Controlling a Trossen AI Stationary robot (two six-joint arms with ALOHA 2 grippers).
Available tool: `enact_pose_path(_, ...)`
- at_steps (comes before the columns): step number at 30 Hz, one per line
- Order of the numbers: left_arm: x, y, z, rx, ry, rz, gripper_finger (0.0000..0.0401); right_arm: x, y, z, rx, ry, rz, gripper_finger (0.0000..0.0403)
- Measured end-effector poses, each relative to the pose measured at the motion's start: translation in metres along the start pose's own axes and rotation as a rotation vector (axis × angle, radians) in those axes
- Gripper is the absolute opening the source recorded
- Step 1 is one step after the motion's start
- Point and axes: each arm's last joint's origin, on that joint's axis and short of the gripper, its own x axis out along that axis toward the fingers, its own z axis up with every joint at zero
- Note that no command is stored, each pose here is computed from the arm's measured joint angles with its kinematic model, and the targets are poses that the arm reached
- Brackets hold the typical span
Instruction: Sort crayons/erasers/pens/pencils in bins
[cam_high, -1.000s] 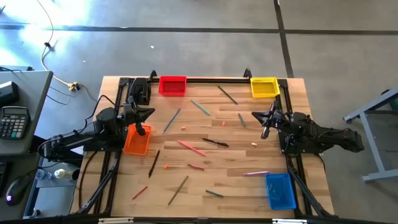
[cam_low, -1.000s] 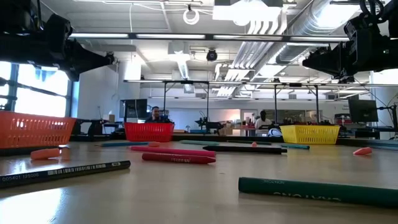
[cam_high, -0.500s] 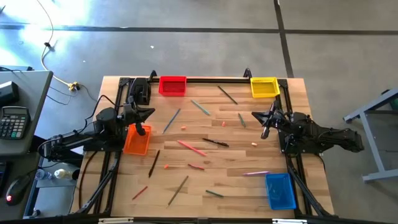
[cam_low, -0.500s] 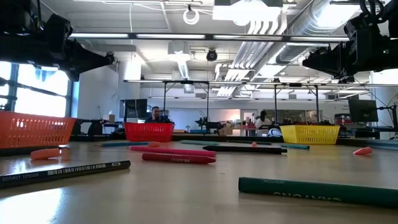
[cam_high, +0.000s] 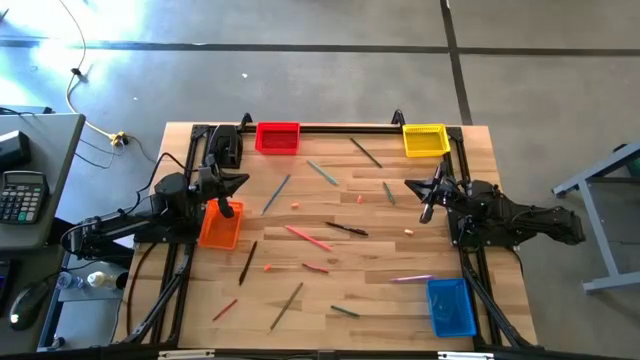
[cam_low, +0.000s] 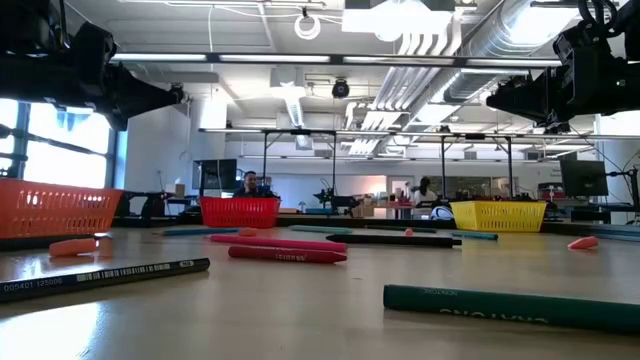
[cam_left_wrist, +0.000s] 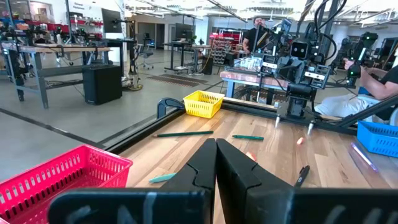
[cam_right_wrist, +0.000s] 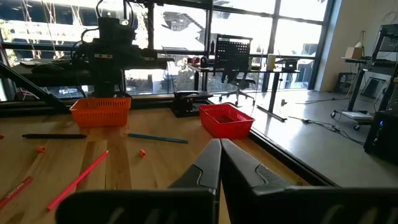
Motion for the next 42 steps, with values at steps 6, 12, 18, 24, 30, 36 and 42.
enact_pose_path(6, 0.0, 0.0, 0.001, -0.001, -0.009, -0.001, 0.0, 0.0, 0.0, 0.0, 0.0, 0.0, 0.0, 0.0)
enact_pose_path(12, 0.0, 0.0, 0.002, -0.011, -0.016, -0.009, 0.0, 0.0, 0.0, 0.0, 0.0, 0.0, 0.0, 0.0)
enact_pose_path(18, 0.0, -0.004, 0.007, -0.133, -0.063, -0.115, 0.0, 0.0, 0.0, 0.0, 0.0, 0.0, 0.0, 0.0)
enact_pose_path(24, 0.0, -0.009, 0.016, -0.186, -0.105, -0.283, 0.0, 0.0, 0.0, 0.0, 0.0, 0.0, 0.0, 0.0)
enact_pose_path(30, 0.004, -0.012, 0.031, -0.176, -0.087, -0.26, 0.0, 0.0, 0.0, 0.0, 0.0, 0.0, 0.0, 0.0)
enact_pose_path(36, 0.014, -0.015, 0.043, -0.118, -0.037, -0.218, 0.0, 0.0, 0.0, 0.0, 0.0, 0.0, 0.0, 0.0)
enact_pose_path(42, 0.027, -0.018, 0.043, -0.052, 0.041, -0.151, 0.0, 0.0, 0.0, 0.0, 0.0, 0.0, 0.0, 0.0)
